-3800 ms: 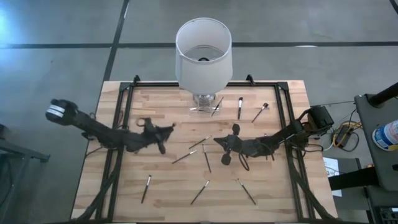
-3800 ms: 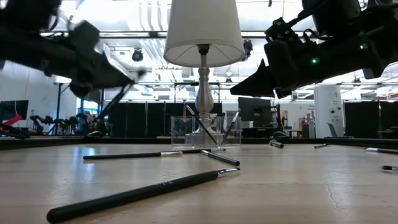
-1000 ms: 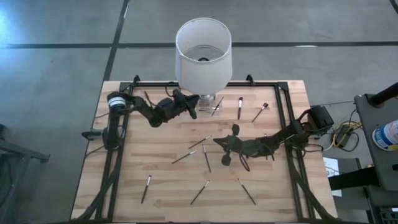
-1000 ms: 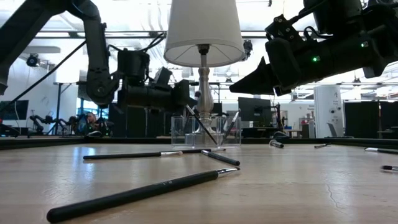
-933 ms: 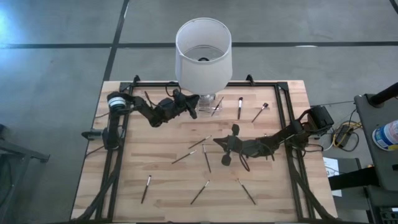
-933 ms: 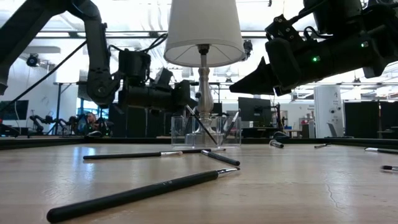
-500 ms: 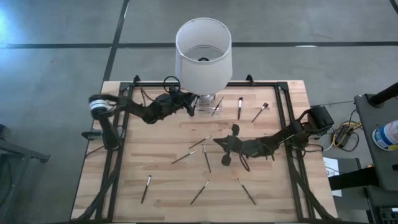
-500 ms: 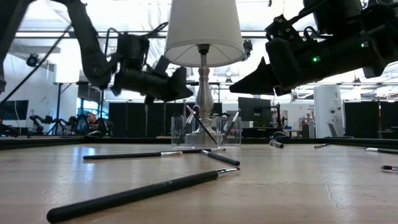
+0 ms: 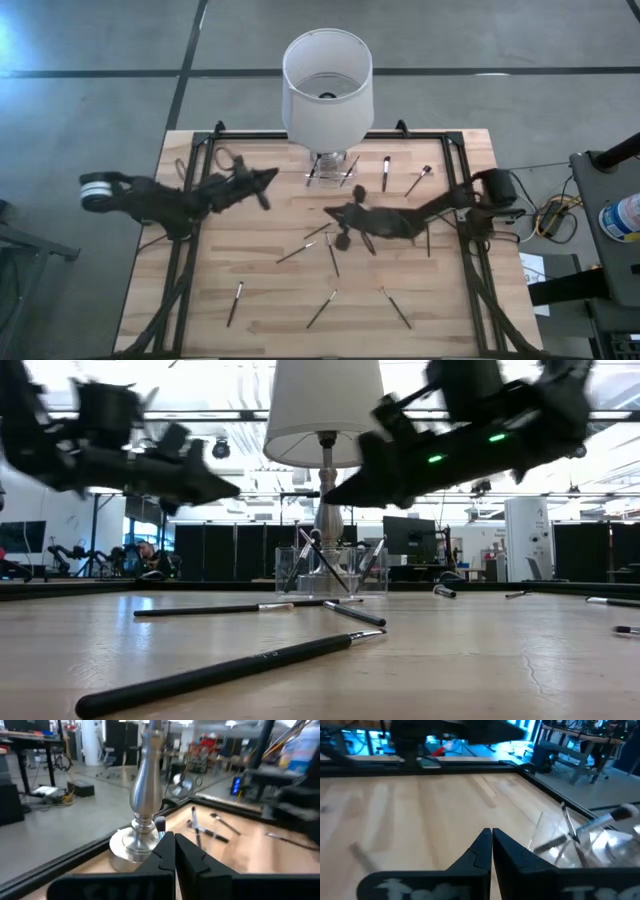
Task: Put items in baskets/containers
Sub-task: Put the black eyeshadow brush into the transparent organizer
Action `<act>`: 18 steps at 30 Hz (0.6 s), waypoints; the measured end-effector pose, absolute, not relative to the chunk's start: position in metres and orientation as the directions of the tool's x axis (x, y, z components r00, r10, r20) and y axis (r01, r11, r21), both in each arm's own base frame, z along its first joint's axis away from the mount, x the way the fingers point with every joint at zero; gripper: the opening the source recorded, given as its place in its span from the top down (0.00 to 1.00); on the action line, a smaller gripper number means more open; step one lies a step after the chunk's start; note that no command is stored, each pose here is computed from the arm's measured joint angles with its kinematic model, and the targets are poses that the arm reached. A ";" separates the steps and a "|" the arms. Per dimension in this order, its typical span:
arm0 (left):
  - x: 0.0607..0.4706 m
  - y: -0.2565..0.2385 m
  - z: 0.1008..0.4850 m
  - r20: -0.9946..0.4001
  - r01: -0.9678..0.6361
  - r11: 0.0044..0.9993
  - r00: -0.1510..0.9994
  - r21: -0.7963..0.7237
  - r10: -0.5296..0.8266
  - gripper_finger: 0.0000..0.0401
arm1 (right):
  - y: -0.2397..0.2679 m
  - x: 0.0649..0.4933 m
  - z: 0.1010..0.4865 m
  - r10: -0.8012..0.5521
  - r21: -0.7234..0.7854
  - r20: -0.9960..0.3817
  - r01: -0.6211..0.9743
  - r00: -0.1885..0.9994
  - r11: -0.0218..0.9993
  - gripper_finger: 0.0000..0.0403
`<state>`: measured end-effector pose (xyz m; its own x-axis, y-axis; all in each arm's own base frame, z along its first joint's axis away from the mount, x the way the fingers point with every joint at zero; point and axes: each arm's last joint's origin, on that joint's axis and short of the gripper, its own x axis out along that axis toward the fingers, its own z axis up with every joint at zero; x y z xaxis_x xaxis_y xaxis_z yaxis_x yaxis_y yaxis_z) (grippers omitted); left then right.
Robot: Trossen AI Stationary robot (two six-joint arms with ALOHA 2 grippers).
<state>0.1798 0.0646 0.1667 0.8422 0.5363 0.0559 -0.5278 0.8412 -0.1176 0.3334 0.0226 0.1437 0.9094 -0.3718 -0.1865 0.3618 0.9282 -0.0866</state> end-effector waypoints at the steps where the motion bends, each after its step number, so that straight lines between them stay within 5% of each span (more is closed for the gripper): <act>1: 0.172 0.060 0.164 0.067 -0.517 0.847 0.847 -0.125 0.528 1.00 | 0.016 0.341 0.143 -0.380 -0.088 -0.186 0.369 0.906 0.925 0.98; 12: 0.156 0.042 0.160 0.036 -0.384 0.919 0.921 -0.087 0.388 1.00 | -0.038 0.409 0.130 -0.515 -0.165 -0.344 0.489 0.785 0.856 0.98; 18: 0.156 0.041 0.158 0.017 -0.381 0.921 0.923 -0.083 0.383 1.00 | -0.049 0.427 0.135 -0.693 -0.240 -0.336 0.654 0.638 0.718 0.98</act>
